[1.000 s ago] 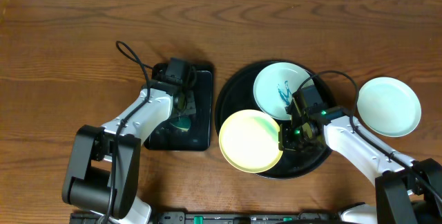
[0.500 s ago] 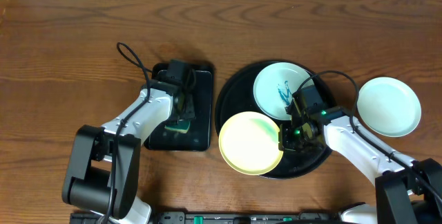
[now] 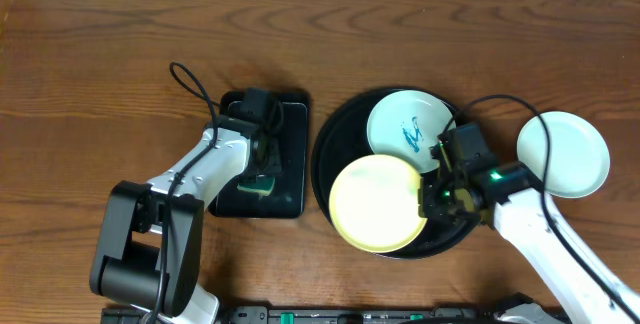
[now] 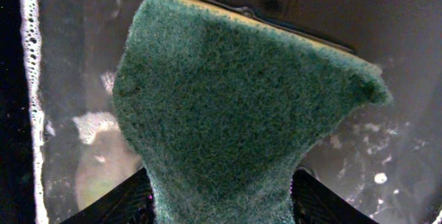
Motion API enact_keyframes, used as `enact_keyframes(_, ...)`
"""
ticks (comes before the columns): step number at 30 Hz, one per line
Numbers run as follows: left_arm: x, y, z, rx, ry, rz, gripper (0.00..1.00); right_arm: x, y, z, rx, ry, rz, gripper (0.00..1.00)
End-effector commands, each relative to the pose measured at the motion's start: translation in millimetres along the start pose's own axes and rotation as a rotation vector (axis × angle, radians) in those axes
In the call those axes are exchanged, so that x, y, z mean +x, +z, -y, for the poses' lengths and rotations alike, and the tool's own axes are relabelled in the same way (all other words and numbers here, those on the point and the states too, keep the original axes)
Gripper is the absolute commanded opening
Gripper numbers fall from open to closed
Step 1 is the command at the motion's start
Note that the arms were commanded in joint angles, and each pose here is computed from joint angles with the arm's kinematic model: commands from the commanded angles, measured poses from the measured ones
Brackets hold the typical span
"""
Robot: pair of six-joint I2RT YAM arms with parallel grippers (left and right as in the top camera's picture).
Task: Clean dirty plates on tray and stack at the side
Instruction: 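Tilt the yellow plate up with the right gripper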
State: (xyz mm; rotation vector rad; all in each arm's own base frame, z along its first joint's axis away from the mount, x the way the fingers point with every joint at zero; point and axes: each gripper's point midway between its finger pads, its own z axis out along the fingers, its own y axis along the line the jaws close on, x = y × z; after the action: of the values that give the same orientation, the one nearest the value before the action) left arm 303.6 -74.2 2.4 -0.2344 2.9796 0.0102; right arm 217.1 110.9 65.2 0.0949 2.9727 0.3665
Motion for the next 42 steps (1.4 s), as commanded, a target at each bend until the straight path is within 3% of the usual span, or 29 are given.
enact_keyframes(1,-4.4,-2.3,-0.7,-0.006,0.005,0.008,0.61,-18.7,-22.6,20.0,0.137,-0.028,0.141,0.01)
enact_keyframes(9,-4.5,-2.3,-0.7,-0.006,0.005,0.009,0.61,-45.3,-68.0,47.8,0.309,-0.011,0.378,0.01)
enact_keyframes(25,-4.5,-2.3,-0.7,-0.006,0.005,0.009,0.62,-68.5,-99.8,56.5,0.423,-0.035,0.494,0.01)
enact_keyframes(42,-6.2,-2.3,0.0,-0.003,0.005,0.016,0.62,-83.3,-126.9,35.6,0.595,-0.203,0.663,0.01)
